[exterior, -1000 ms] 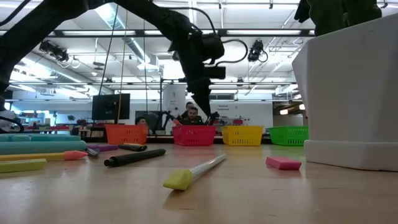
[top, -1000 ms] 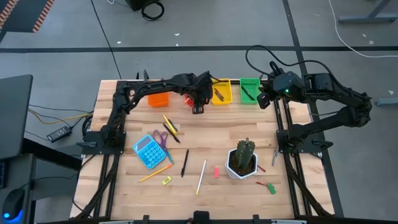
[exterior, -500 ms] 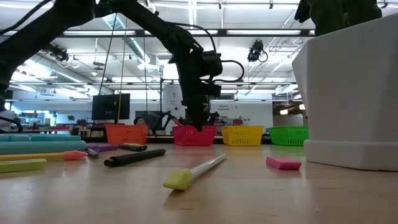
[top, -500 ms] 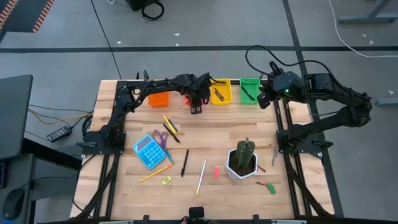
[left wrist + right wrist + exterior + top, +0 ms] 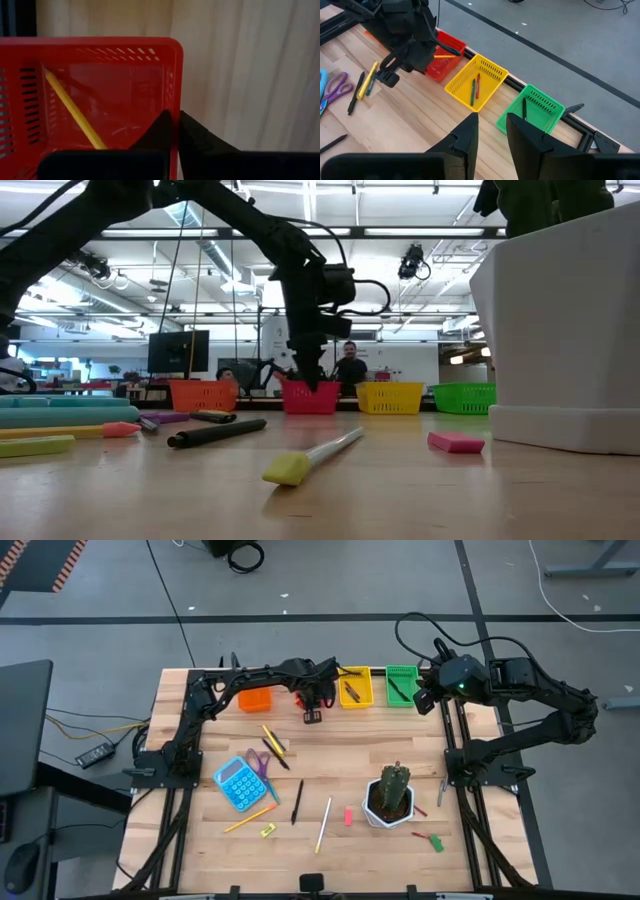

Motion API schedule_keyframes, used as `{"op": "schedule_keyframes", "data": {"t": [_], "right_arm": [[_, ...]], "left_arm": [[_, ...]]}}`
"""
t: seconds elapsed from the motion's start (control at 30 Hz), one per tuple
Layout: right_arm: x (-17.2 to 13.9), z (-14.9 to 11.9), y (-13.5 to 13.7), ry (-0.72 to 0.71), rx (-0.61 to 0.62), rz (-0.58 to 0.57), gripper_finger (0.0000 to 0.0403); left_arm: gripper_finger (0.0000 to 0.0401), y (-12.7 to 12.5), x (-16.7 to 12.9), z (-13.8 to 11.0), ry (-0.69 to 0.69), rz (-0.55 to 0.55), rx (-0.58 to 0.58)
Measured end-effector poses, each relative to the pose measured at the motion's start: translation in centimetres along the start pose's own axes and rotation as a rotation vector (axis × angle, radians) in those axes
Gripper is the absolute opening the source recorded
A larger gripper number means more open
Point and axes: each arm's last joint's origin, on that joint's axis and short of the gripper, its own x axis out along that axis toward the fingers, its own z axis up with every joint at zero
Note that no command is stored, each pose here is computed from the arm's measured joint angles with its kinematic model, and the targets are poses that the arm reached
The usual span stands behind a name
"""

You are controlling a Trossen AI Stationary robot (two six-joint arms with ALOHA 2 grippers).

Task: Sort crayons/erasers/pens/pencils in bins
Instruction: Adjust the red bin

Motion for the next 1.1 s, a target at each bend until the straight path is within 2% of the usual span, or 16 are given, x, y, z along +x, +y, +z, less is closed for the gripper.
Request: {"op": "schedule_keyframes", "data": {"t": [0.1,0.27,0.6,0.87,1.1], "right_arm": [[0.0,0.0,0.0,0.0,0.0,0.0,0.0107],[0.0,0.0,0.0,0.0,0.0,0.0,0.0107],[0.0,0.0,0.0,0.0,0.0,0.0,0.0107],[0.0,0.0,0.0,0.0,-0.007,0.0,0.0107],[0.0,0.0,0.0,0.0,-0.007,0.0,0.0107]], "left_arm": [[0.0021,-0.1,0.0,-0.2,0.019,-0.007,0.002],[0.0054,-0.2,-0.1,-0.4,0.047,-0.02,0.002],[0.0024,-0.1,-0.1,-0.9,0.083,-0.033,-0.001],[0.0064,0.7,0.0,-1.4,0.103,-0.037,-0.02],[0.0065,0.2,0.0,-1.4,0.117,-0.044,-0.01]]}}
